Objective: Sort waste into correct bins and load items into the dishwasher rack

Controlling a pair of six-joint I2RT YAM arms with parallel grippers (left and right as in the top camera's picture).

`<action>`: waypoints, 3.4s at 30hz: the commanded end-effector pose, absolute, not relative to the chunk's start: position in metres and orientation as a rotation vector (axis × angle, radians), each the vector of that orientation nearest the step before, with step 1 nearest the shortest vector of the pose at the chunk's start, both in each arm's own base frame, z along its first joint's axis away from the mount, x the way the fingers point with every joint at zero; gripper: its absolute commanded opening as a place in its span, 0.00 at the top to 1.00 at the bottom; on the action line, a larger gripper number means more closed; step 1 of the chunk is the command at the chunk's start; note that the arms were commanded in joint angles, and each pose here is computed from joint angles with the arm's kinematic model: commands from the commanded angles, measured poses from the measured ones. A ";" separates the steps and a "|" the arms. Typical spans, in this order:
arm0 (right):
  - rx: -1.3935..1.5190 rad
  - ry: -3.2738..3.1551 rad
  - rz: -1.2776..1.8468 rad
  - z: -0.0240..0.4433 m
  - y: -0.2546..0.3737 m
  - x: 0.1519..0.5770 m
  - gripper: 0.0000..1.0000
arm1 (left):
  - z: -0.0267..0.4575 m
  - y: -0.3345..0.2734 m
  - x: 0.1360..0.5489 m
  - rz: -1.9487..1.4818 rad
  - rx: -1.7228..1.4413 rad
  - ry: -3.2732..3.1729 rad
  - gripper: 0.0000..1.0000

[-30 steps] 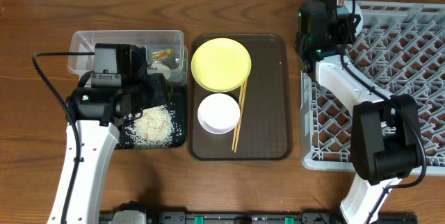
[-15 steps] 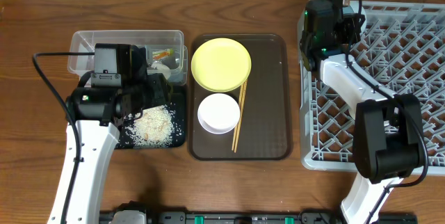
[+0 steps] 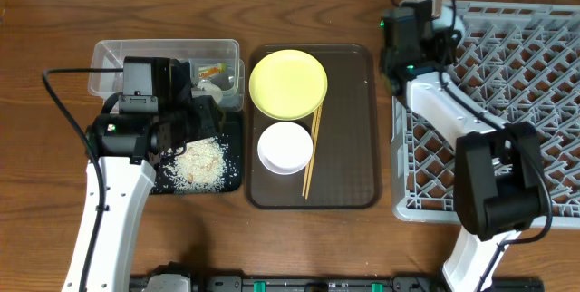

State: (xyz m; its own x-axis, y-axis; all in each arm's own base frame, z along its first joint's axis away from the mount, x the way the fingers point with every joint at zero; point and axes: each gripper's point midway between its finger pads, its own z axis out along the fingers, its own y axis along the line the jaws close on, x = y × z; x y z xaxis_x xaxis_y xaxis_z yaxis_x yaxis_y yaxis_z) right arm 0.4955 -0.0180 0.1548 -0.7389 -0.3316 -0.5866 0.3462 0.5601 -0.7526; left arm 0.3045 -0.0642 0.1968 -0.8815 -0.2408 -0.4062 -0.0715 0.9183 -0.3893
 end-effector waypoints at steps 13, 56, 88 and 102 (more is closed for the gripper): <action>-0.065 2.159 -1.037 0.153 0.030 0.473 0.66 | 0.195 -0.061 0.303 -0.489 -0.220 2.630 0.60; -0.447 2.877 0.217 0.040 0.246 0.330 0.99 | 0.174 0.032 0.267 0.149 -0.724 2.671 0.47; 0.258 1.951 -1.479 0.271 -0.151 0.460 0.99 | 0.174 0.031 0.269 0.139 -0.721 2.664 0.46; 0.178 2.005 -1.515 0.193 -0.153 0.496 0.99 | 0.174 0.031 0.269 0.139 -0.721 2.664 0.46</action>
